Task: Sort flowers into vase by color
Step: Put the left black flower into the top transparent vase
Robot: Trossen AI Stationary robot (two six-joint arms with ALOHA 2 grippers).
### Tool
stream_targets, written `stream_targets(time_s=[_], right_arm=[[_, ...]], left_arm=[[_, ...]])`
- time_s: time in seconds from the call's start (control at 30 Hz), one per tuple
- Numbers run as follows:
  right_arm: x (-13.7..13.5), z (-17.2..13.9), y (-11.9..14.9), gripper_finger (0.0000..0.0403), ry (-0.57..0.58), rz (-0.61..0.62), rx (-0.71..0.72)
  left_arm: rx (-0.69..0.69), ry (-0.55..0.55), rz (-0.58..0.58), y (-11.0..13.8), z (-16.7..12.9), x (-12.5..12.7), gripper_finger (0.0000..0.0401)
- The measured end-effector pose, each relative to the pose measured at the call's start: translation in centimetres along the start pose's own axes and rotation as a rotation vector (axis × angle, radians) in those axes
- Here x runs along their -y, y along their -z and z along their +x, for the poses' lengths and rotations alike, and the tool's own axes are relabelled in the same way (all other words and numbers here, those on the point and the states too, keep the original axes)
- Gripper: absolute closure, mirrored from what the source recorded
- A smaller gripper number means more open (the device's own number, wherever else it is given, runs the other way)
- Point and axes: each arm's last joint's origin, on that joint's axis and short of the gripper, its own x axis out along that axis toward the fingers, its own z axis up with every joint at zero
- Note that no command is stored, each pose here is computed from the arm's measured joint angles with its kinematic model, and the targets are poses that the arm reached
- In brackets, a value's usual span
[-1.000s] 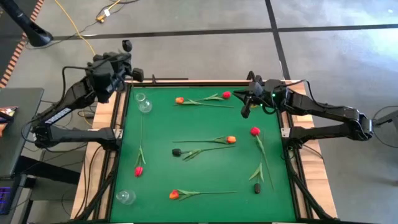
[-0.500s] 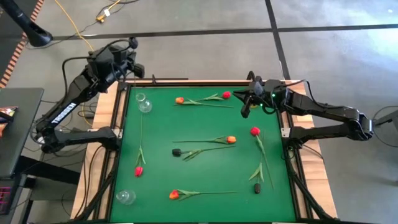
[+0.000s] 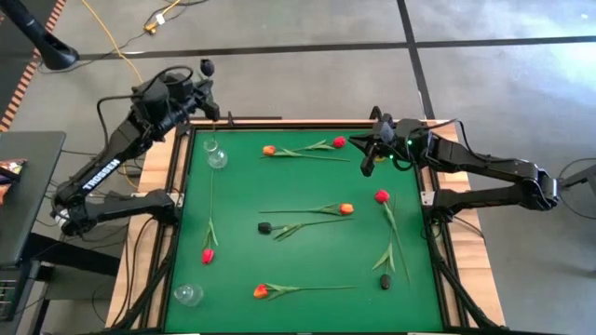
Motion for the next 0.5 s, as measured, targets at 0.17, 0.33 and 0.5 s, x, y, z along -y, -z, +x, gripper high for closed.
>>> stream_targets(time_s=[0.17, 0.33, 0.5], right_arm=[[0.0, 0.0, 0.0, 0.0337, 0.0, 0.0, 0.0], [0.0, 0.0, 0.0, 0.0337, 0.0, -0.002, 0.004], [0.0, 0.0, 0.0, 0.0337, 0.0, -0.002, 0.005]], left_arm=[[0.032, -0.016, -0.022, 1.2, -1.2, -0.4, 0.0401], [0.025, -0.017, 0.017, 1.4, -2.2, -0.6, 0.0401], [-0.089, 0.02, 0.042, 2.5, -2.1, -0.5, 0.0401]])
